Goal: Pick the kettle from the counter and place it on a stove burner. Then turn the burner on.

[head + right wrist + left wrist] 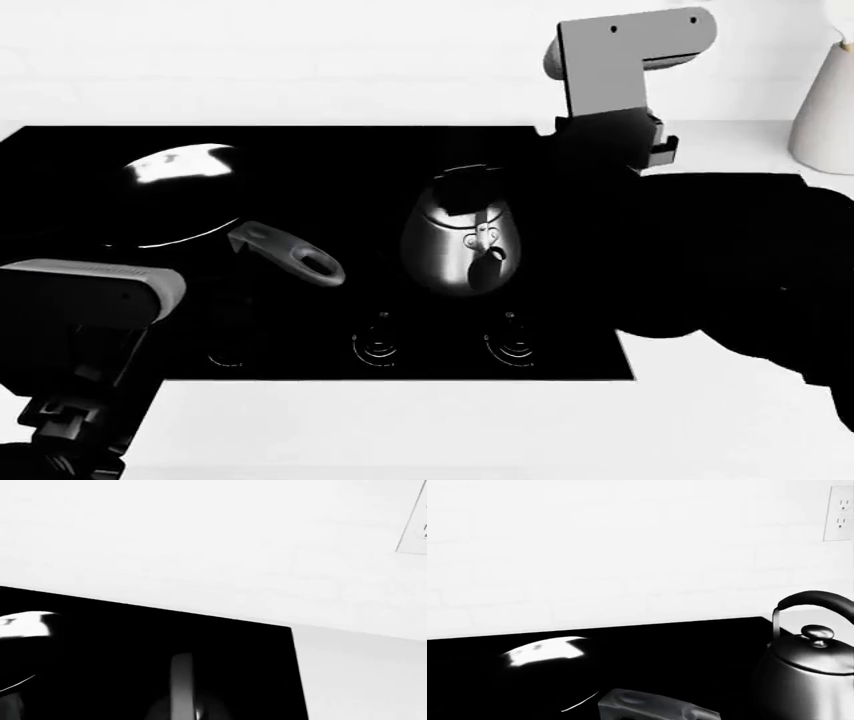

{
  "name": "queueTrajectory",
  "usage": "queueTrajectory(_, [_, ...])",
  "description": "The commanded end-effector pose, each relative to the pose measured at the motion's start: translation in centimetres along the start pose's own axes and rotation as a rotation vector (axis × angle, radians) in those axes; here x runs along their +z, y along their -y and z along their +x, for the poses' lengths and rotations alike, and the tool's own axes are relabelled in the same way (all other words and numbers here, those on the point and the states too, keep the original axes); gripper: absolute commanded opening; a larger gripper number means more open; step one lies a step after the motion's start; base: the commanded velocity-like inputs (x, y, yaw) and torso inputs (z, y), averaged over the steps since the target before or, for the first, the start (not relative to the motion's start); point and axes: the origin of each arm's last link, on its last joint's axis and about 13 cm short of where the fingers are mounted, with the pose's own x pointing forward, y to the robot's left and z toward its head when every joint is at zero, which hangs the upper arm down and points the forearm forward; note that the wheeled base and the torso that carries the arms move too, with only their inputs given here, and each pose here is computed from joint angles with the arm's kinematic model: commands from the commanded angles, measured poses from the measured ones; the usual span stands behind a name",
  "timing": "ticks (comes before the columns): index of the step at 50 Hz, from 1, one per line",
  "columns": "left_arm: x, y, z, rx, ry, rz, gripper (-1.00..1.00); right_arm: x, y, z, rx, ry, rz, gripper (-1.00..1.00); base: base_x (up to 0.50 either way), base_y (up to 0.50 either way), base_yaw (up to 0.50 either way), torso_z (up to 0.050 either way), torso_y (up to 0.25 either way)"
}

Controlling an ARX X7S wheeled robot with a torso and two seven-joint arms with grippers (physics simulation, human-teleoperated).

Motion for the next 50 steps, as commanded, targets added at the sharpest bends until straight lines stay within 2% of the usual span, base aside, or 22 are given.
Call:
queueTrajectory(1, [-0.1,0.0,-0.1,-0.002,0.001,0.000,1.00,-0.5,-0.9,-4.6,-0.033,-0.072,0.007,1.00,0.00,0.00,0.00,0.000,0.000])
queueTrajectory(19, [0.3,-0.1,-0.5,0.005,0.002,0.005,1.00,-4.1,-0.7,-8.5,-0.119,-0.207,0.130,1.00,0.00,0.00,0.00,0.000,0.000])
queueTrajectory(29, [0.5,-0.1,-0.6,0.002,0.014,0.005,1.00,-5.9,-0.8,-9.9,-0.124,-0.291,0.118,1.00,0.00,0.00,0.00,0.000,0.000])
queueTrajectory(36, [0.3,-0.1,-0.5,0.006,0.008,0.003,1.00,-7.5,-0.7,-9.8,-0.117,-0.373,0.108,1.00,0.00,0.00,0.00,0.000,0.000])
queueTrajectory(39, [0.1,-0.1,-0.5,0.006,0.003,0.005,1.00,-7.3,-0.6,-9.9,-0.096,-0.386,0.114,1.00,0.00,0.00,0.00,0.000,0.000])
queueTrajectory(50, [-0.1,-0.2,-0.5,0.009,-0.004,0.002,1.00,-7.6,0.2,-9.7,-0.131,-0.414,0.143,1.00,0.00,0.00,0.00,0.000,0.000])
